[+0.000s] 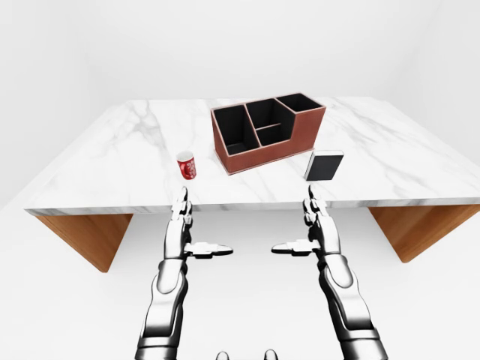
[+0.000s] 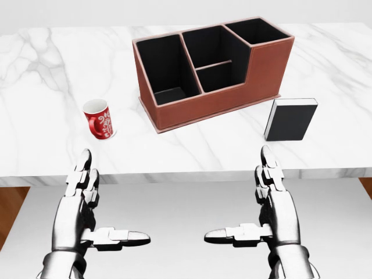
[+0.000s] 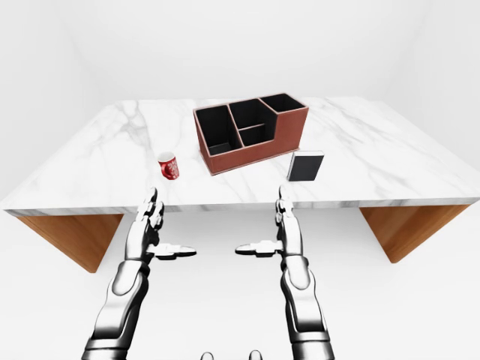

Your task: Pick up the book and place it in the back compartment of the caddy.

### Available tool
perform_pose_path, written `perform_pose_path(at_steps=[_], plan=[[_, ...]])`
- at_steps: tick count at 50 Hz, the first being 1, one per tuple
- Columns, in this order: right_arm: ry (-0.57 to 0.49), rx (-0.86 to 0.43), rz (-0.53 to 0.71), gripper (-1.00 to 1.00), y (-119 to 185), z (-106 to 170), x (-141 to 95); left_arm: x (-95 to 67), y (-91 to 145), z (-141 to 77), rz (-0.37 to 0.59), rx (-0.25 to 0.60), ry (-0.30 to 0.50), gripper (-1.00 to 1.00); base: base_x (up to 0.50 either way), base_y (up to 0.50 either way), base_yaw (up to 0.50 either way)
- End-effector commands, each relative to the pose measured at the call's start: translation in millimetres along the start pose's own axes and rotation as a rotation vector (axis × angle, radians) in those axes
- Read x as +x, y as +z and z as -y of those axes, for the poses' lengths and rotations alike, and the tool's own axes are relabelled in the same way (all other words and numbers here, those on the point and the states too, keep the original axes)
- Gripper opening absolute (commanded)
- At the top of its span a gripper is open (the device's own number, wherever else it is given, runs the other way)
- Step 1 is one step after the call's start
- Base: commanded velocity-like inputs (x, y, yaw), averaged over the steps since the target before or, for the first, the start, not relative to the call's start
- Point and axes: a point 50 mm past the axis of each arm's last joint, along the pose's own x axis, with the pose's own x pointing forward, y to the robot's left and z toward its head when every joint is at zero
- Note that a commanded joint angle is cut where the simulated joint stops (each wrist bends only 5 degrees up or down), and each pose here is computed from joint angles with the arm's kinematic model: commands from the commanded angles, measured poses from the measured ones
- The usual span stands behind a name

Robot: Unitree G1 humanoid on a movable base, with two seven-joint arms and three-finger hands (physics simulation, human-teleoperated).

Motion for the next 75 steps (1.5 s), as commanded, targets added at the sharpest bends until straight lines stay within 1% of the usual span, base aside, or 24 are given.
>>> perform_pose_path(at_steps=[1, 5, 9, 13, 15, 16, 18, 20, 21, 23, 24, 30, 36, 41, 42, 46, 51, 52, 58, 59, 61, 64, 71, 75], plan=[[0.003, -0.011, 0.003, 1.0, 5.5, 6.8, -3.1, -2.9, 8.0, -6.5, 0.0, 0.001, 0.002, 1.0, 0.0, 0.0, 0.0], [0.004, -0.01, 0.007, 1.0, 8.5, 7.1, -2.2, -3.5, 13.6, -6.4, -0.006, 0.008, 0.003, 1.0, 0.0, 0.0, 0.0], [0.004, -0.006, 0.014, 1.0, 17.1, 7.8, -3.0, -4.7, 30.2, -6.6, 0.06, 0.018, 0.007, 1.0, 0.0, 0.0, 0.0], [0.005, 0.0, 0.071, 1.0, 30.3, 8.7, -4.2, -8.3, 50.8, -7.2, 0.148, 0.03, 0.011, 1.0, 0.0, 0.0, 0.0], [0.005, 0.0, 0.102, 1.0, 37.6, 9.1, -5.4, -11.5, 64.8, -7.2, 0.209, 0.034, 0.011, 1.0, 0.0, 0.0, 0.0], [0.008, 0.004, 0.136, 1.0, 45.4, 9.4, -6.1, -13.8, 75.9, -7.3, 0.257, 0.042, 0.011, 1.0, 0.0, 0.0, 0.0], [0.009, 0.008, 0.17, 1.0, 53.2, 9.8, -7.5, -17.4, 88.1, -7.1, 0.312, 0.052, 0.01, 1.0, 0.0, 0.0, 0.0], [0.01, 0.009, 0.174, 1.0, 54.2, 10.2, -6.6, -20.6, 97.8, -6.8, 0.355, 0.058, 0.009, 1.0, 0.0, 0.0, 0.0], [0.01, 0.012, 0.207, 1.0, 61.8, 10.6, -8.1, -23.9, 107.5, -6.6, 0.4, 0.061, 0.008, 1.0, 0.0, 0.0, 0.0], [0.01, 0.015, 0.234, 1.0, 67.9, 11.4, -9.7, -27.2, 116.4, -6.4, 0.441, 0.069, 0.005, 1.0, 0.0, 0.0, 0.0], [0.01, 0.015, 0.235, 1.0, 68.1, 11.4, -9.7, -27.3, 116.7, -6.4, 0.442, 0.07, 0.005, 1.0, 0.0, 0.0, 0.0], [0.01, 0.023, 0.325, 1.0, 88.6, 13.6, -12.6, -38.8, 143.8, -5.5, 0.573, 0.093, -0.003, 1.0, 0.0, 0.0, 0.0], [0.011, 0.025, 0.409, 1.0, 107.3, 15.3, -17.1, -43.0, 151.5, -7.0, 0.61, 0.124, 0.0, 1.0, 0.0, 0.0, 0.0], [0.011, 0.02, 0.48, 1.0, 122.8, 16.7, -21.3, -49.5, 162.9, -8.2, 0.669, 0.136, 0.002, 1.0, 0.0, 0.0, 0.0], [0.011, 0.02, 0.481, 1.0, 123.1, 16.7, -21.3, -49.6, 163.0, -8.2, 0.669, 0.136, 0.002, 1.0, 0.0, 0.0, 0.0], [0.011, 0.037, 0.559, 1.0, 139.2, 19.2, -27.3, -52.2, 167.5, -9.2, 0.692, 0.144, 0.003, 1.0, 0.0, 0.0, 0.0], [0.012, 0.041, 0.61, 1.0, 149.6, 20.5, -31.2, -55.0, 172.2, -9.9, 0.718, 0.151, 0.004, 1.0, 0.0, 0.0, 0.0], [0.011, 0.042, 0.638, 1.0, 155.3, 21.4, -33.7, -58.3, 177.1, -9.6, 0.745, 0.153, 0.004, 1.0, 0.0, 0.0, 0.0], [0.009, 0.049, 0.709, 1.0, 169.3, 23.9, -39.3, -67.3, 189.8, -9.4, 0.818, 0.172, 0.0, 1.0, 0.0, 0.0, 0.0], [0.007, 0.051, 0.73, 1.0, 173.3, 24.6, -40.9, -70.6, 194.6, -9.2, 0.847, 0.179, -0.002, 1.0, 0.0, 0.0, 0.0], [0.007, 0.054, 0.743, 1.0, 175.9, 25.2, -42.5, -71.9, 196.3, -9.2, 0.857, 0.182, -0.002, 1.0, 0.0, 0.0, 0.0], [0.006, 0.061, 0.777, 1.0, 182.1, 26.4, -45.6, -78.0, 203.7, -9.2, 0.904, 0.195, -0.003, 1.0, 0.0, 0.0, 0.0], [0.015, 0.066, 0.79, 1.0, 184.3, 26.5, -48.4, -80.4, 206.3, -10.0, 0.92, 0.202, -0.001, 1.0, 0.0, 0.0, 0.0], [0.031, 0.107, 0.814, 1.0, 187.6, 29.1, -53.3, -81.5, 207.5, -9.7, 0.928, 0.205, -0.002, 1.0, 0.2, 0.0, 0.0]])
